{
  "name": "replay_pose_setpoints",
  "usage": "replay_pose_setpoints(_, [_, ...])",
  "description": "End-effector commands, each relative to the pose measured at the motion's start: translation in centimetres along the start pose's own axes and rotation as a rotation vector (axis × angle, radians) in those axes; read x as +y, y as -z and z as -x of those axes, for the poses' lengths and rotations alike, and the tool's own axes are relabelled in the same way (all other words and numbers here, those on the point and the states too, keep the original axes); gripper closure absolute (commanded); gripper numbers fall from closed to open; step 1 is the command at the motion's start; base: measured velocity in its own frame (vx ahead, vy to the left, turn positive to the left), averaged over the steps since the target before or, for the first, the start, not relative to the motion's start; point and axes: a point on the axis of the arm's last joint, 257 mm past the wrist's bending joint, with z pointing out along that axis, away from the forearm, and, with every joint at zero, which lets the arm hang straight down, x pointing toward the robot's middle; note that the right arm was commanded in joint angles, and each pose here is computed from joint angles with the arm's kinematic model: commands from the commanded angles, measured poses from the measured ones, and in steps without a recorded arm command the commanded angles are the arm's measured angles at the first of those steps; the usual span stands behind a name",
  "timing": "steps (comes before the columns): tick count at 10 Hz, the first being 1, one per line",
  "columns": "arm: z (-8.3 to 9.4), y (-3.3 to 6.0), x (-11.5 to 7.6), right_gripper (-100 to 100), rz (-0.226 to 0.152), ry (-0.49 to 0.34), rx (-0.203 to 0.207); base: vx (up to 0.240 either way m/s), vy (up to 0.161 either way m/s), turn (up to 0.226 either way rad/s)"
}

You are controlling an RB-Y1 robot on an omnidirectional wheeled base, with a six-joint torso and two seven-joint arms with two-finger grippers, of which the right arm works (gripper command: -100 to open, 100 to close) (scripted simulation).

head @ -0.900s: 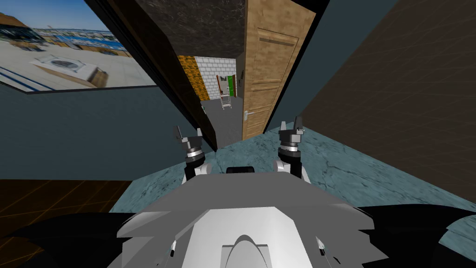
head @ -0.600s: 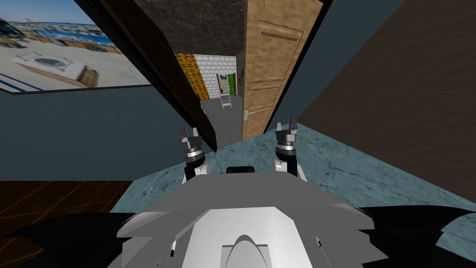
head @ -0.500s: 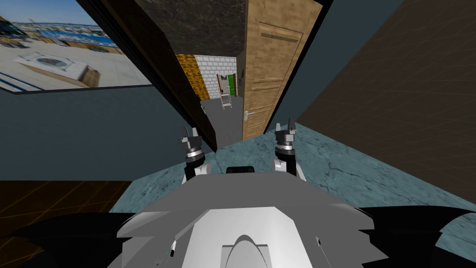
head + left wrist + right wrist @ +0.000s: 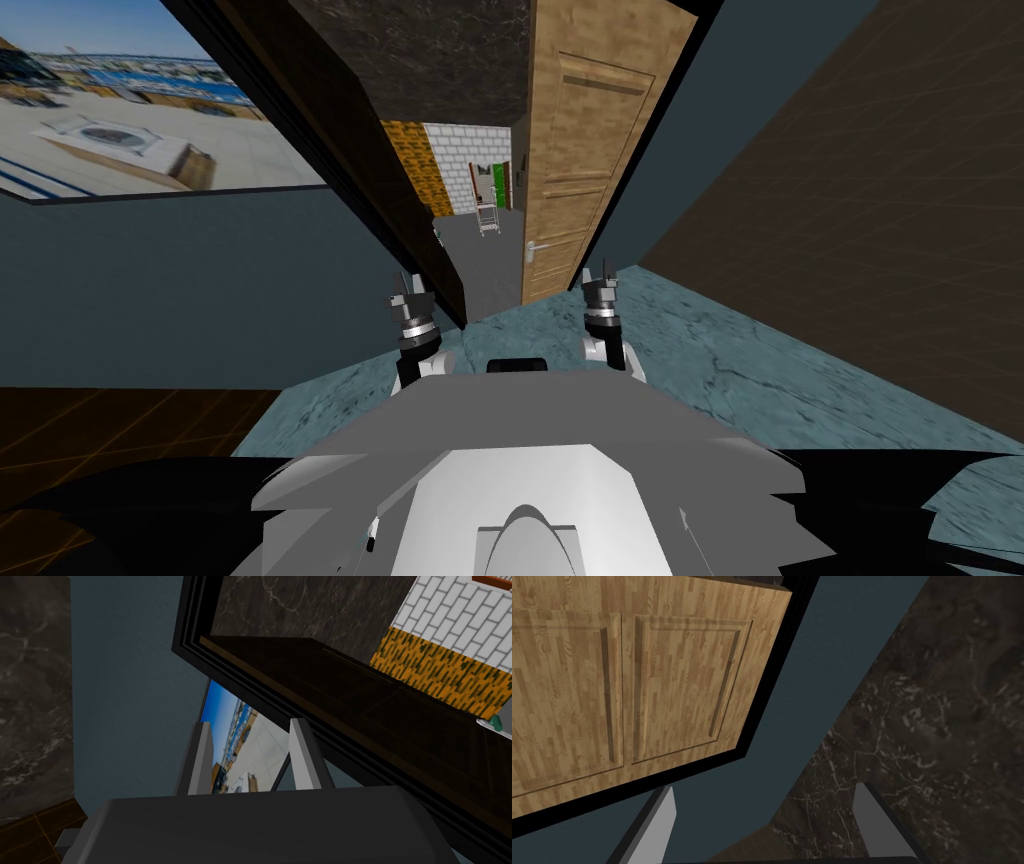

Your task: Push the door open

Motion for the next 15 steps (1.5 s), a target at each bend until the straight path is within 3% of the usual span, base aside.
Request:
replay_pose_setpoints(1, [-0.7,-0.23,-1.6,-100,-0.021,-0.016,0.019,0.087,-0.025,0.028])
replay_pose_setpoints(9, [-2.0,-0.39,-6.9,-100,-0.100,-0.054,0.067,0.053,-0.022,0.019])
replay_pose_setpoints(11, [-2.7,-0.86,-8.8,-100,-0.123,-0.070,0.093,0.063,-0.031,0.026])
replay_pose_setpoints(12, [-2.7,-0.50,-9.5,-100,-0.139,-0.071,0.091,0.072,-0.022,0.021])
replay_pose_setpoints(14, [-3.4,-1.09,-11.2,-100,-0.159,-0.087,0.118,0.076,-0.019,0.033])
replay_pose_setpoints(15, [-3.3,-0.59,-12.2,-100,-0.181,-0.087,0.116,0.056,-0.027,0.014])
